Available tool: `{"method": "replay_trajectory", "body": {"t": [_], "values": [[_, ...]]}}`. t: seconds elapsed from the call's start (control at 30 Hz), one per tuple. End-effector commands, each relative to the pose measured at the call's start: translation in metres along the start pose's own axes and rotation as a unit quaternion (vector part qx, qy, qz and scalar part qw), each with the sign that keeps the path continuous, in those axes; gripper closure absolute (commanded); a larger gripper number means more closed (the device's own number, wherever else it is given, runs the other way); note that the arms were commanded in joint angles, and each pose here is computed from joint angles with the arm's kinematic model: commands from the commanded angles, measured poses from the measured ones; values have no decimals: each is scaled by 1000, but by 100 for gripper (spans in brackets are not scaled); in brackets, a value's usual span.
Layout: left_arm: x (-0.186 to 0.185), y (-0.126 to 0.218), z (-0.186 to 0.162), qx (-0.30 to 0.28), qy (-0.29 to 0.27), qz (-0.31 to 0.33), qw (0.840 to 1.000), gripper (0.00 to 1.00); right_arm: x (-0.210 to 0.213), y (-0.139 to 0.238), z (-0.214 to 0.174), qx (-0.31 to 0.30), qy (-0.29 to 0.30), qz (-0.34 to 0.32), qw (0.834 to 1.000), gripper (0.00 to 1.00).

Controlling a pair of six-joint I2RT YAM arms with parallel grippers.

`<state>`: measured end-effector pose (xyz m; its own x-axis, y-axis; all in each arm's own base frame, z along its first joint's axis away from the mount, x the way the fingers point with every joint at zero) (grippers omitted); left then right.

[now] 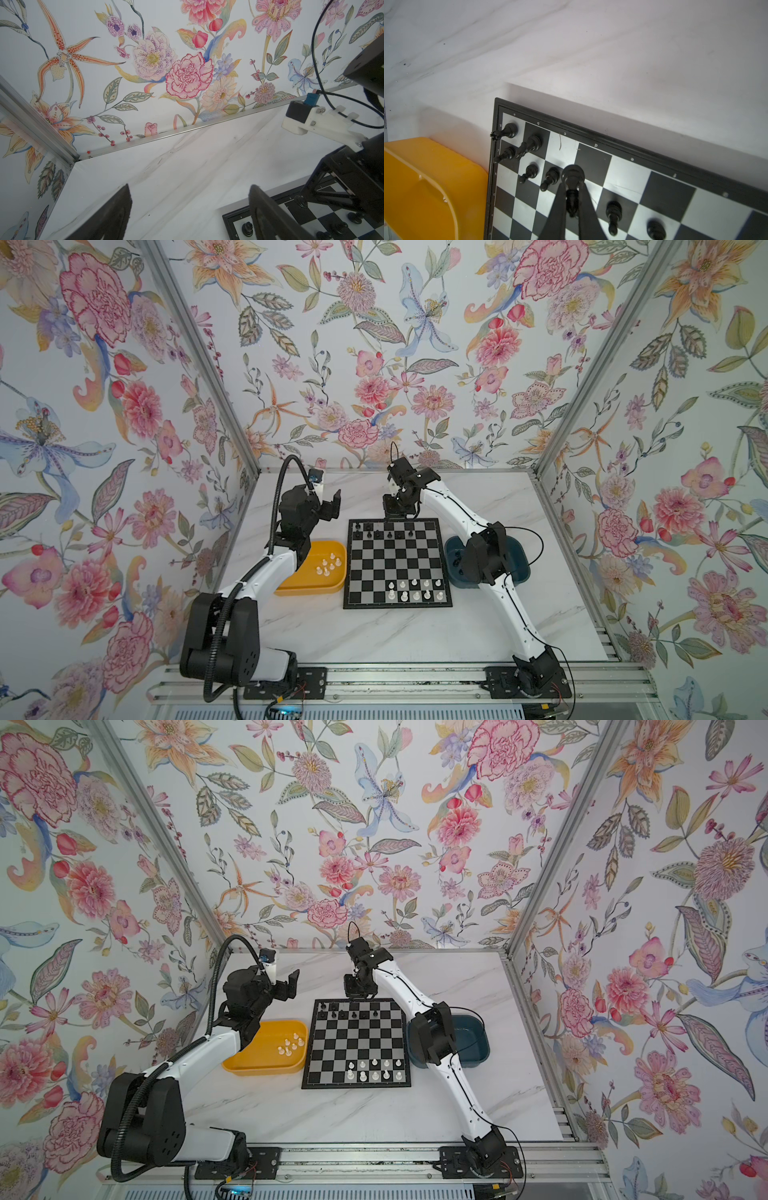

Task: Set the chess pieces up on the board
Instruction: 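Lift the black piece and carry it over the board's far row, then lower the black piece onto a far-row square and open the right gripper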

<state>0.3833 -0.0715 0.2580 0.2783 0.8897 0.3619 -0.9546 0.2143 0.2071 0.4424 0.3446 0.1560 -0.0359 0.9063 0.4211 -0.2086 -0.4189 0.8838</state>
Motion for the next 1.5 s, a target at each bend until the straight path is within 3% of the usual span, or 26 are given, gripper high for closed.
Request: {"method": "replay_trajectory", "body": {"t": [0.0,1.47], "values": [[-1,3,0,-2,-11,8,1000,11,6,-17,-3,13,-6,19,1000,100],[-2,1,-5,8,-11,7,1000,10,-1,-42,-11,39,-25,18,999,99]]}}
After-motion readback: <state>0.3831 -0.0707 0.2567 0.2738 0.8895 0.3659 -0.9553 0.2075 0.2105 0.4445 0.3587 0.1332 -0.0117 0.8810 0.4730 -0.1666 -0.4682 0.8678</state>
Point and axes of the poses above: each gripper's point midway between its finger pads, its own y axis back along the fingers, its own x axis along the line the jaws close on, z = x × y, the point moved 7 cm from there along y, back along the fingers, and after that the axes turned 15 degrees about -y, right-handed, at the moved point
